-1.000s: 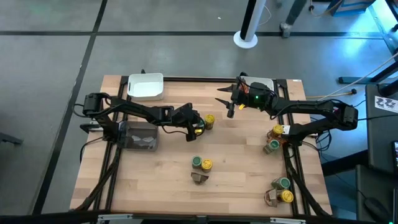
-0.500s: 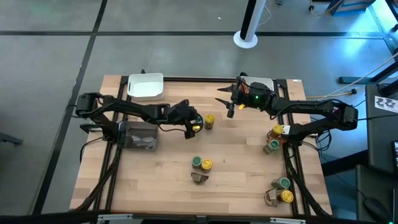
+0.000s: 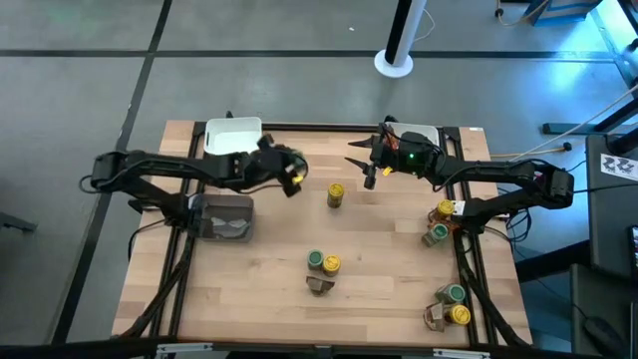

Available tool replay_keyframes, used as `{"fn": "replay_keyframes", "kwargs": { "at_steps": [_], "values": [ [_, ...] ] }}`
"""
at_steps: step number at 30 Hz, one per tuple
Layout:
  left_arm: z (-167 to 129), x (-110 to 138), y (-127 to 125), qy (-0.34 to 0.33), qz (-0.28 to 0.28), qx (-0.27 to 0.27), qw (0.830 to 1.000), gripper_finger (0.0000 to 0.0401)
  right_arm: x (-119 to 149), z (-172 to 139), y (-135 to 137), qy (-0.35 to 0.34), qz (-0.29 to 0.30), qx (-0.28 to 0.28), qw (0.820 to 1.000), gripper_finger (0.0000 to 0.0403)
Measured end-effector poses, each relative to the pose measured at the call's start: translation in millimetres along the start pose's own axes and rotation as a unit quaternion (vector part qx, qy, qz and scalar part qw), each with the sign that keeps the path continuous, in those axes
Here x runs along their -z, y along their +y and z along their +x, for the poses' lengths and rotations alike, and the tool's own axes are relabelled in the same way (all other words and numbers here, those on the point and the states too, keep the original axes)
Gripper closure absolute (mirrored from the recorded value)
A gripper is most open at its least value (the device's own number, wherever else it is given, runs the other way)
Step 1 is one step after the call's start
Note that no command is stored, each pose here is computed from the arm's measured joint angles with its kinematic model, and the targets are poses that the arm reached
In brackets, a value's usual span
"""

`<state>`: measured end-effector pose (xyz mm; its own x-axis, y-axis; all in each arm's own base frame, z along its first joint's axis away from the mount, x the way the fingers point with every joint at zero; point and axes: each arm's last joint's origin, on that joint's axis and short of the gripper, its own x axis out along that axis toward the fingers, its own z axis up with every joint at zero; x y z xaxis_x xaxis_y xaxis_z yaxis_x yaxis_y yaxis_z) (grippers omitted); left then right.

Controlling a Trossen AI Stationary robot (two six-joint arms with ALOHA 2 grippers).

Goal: Sort spices by type
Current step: Put the green seasoning bottle into the top left white bin

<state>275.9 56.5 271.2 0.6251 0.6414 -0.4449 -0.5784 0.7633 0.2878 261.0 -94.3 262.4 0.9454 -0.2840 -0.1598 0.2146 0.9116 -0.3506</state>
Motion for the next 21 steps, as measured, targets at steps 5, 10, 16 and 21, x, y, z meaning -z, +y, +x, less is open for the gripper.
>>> {"fn": "replay_keyframes", "kwargs": {
  "at_steps": [5,10,16,21],
  "values": [
    [-0.9,-1.2,23.2,0.006,-0.022,-0.071,0.997,0.0200,0.0,0.0,0.0,0.000,0.000,0.000,1.000,0.0205],
    [5.0,3.0,48.0,0.028,-0.052,-0.154,0.986,0.0199,0.1,0.0,-0.1,0.000,0.000,0.000,1.000,0.0205],
    [15.0,11.1,77.8,0.053,-0.109,-0.212,0.970,0.0199,0.2,0.0,0.1,0.001,0.000,0.000,1.000,0.0205],
    [19.9,18.5,98.7,0.074,-0.138,-0.249,0.956,0.0198,0.3,0.0,0.0,0.001,0.000,0.000,1.000,0.0205]
  ]
}}
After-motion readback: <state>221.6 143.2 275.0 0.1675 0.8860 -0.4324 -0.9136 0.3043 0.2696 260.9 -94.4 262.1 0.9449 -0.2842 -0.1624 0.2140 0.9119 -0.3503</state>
